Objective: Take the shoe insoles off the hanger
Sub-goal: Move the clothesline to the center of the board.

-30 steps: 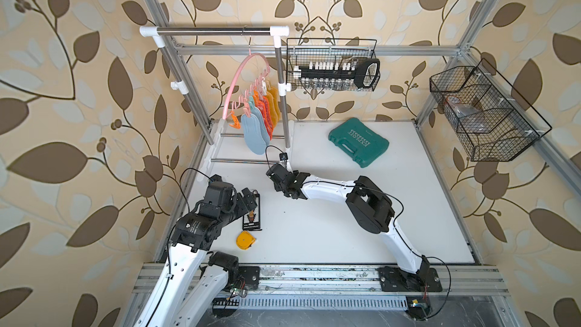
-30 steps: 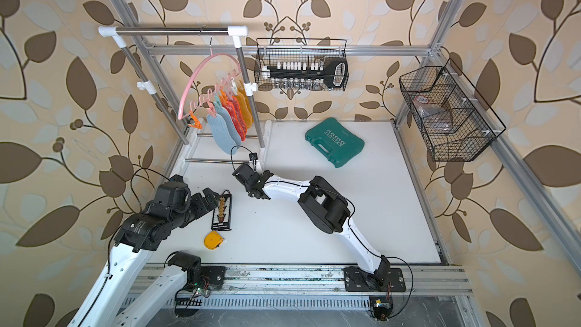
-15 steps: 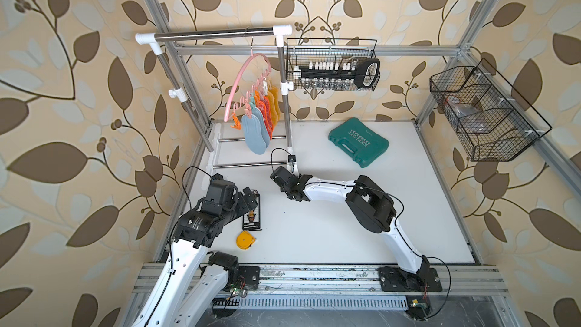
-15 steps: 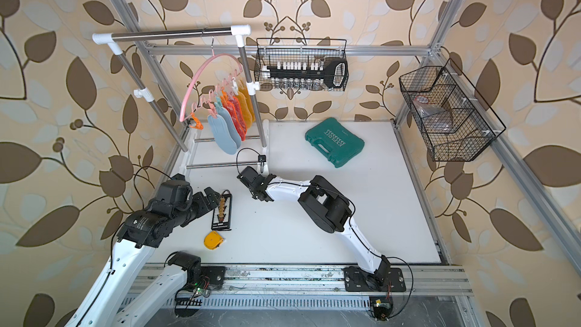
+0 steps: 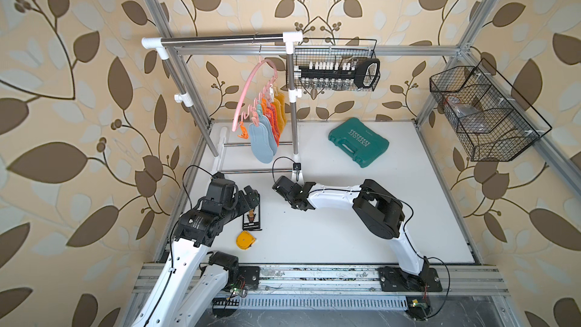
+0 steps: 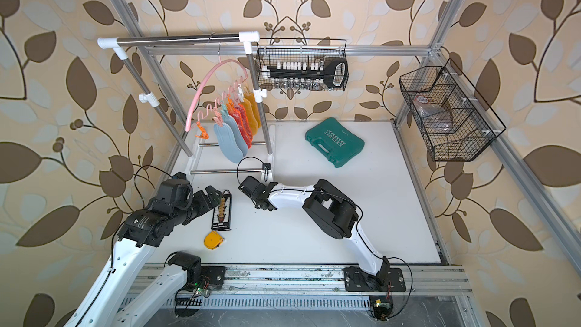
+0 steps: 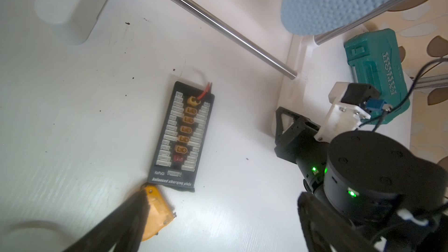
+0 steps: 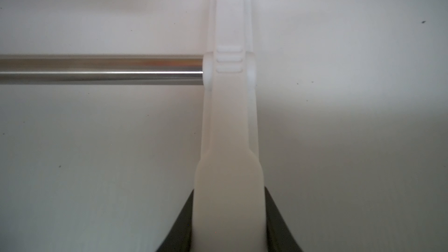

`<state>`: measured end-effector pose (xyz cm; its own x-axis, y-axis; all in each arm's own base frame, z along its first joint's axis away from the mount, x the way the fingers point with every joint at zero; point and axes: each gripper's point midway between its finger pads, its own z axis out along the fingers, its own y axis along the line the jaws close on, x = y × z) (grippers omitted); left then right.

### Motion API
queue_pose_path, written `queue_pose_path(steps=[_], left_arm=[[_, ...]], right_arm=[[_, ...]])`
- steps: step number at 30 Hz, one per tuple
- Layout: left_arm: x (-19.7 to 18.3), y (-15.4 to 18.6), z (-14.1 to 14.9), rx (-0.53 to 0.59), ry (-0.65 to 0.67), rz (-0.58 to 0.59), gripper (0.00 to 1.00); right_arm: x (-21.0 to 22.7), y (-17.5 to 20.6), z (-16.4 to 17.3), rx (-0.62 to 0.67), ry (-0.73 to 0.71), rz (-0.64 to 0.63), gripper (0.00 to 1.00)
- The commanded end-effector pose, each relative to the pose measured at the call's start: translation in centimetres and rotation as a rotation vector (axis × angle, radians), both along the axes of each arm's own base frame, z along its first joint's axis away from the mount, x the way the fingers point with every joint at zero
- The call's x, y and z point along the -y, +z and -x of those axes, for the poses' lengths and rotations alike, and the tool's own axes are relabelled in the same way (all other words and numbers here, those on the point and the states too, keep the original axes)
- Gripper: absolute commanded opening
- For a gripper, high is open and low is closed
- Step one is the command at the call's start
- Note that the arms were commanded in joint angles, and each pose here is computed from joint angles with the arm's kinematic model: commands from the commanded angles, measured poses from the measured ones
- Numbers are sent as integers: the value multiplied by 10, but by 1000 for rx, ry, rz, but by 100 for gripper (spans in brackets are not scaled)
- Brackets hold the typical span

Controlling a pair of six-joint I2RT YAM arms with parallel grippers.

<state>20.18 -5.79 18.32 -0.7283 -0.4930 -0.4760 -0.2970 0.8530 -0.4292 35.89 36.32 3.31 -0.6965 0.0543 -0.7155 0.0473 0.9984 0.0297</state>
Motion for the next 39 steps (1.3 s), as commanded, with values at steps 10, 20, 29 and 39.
queue_pose_path(steps=[10,20,29,39], left_arm=[[7,4,-4,30,-24,35,99],[9,7,-1,22,-24,52,99],[11,7,1,27,-29,72,99],[22,4,-8,35,-62,107,99]], right_arm=[[64,23,20,63,-201,13,19],[101,31,34,97,-278,47,18],[130,34,54,83,-279,71,16],[170,31,81,60,-248,104,15]])
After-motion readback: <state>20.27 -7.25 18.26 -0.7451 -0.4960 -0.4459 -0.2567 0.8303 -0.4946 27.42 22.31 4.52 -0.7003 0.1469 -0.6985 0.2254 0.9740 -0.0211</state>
